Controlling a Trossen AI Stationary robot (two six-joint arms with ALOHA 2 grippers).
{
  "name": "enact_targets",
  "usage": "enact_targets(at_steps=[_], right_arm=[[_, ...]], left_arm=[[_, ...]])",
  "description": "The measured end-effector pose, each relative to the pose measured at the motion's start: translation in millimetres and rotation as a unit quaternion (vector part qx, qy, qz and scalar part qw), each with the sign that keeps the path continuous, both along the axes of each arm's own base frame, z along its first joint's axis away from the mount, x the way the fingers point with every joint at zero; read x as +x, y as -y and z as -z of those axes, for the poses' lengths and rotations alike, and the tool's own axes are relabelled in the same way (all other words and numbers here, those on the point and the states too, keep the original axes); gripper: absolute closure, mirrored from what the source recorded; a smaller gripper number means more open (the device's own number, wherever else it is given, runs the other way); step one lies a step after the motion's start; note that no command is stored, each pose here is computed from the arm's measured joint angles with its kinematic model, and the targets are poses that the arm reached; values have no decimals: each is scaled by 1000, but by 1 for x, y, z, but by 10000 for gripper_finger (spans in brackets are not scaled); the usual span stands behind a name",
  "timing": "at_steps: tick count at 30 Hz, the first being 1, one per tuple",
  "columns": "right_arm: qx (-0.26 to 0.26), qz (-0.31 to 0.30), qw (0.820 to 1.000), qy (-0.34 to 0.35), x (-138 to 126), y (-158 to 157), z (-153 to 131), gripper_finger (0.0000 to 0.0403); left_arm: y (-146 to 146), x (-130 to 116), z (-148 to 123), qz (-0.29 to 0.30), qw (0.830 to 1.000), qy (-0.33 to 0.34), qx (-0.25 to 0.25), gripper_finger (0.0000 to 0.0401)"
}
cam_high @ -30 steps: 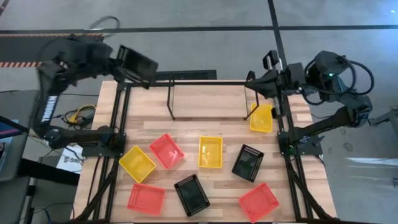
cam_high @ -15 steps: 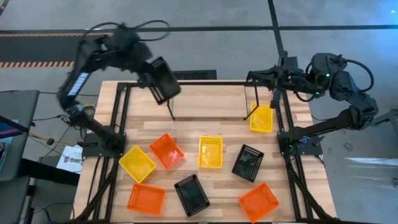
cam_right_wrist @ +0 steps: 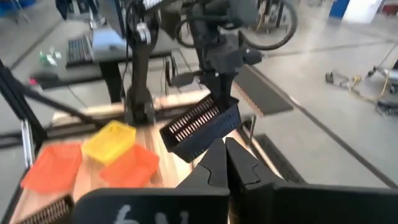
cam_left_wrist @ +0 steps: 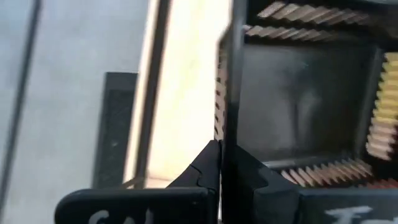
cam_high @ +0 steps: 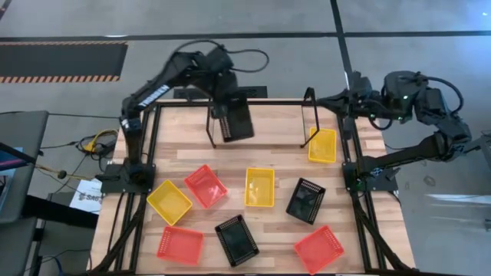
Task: Stack baskets on shelf by color
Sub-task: Put the top black bin on the shelf
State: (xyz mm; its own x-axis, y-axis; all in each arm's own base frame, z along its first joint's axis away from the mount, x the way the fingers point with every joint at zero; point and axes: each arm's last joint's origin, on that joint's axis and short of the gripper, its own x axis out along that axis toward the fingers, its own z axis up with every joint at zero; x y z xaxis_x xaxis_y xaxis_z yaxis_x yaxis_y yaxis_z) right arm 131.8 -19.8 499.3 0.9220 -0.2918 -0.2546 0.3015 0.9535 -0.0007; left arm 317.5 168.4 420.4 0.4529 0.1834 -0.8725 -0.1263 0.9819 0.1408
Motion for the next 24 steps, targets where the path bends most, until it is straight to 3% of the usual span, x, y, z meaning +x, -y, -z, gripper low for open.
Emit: enact_targets(at_steps=[5, 10, 17, 24], right_arm=[[9, 1, 998, -56, -2, 0, 12, 402], [11, 2, 997, -81, -6, -1, 16, 402], [2, 8, 997, -74, -24, -2, 14, 403], [1, 8, 998, -65, -32, -3, 12, 403]], left_arm=[[-4, 21, 23, 1, 999, -23, -25, 401], [-3, 23, 24, 0, 999, -28, -17, 401], [-3, 20, 26, -9, 999, -49, -10, 401], [1, 39, 43, 0, 996, -87, 21, 401]])
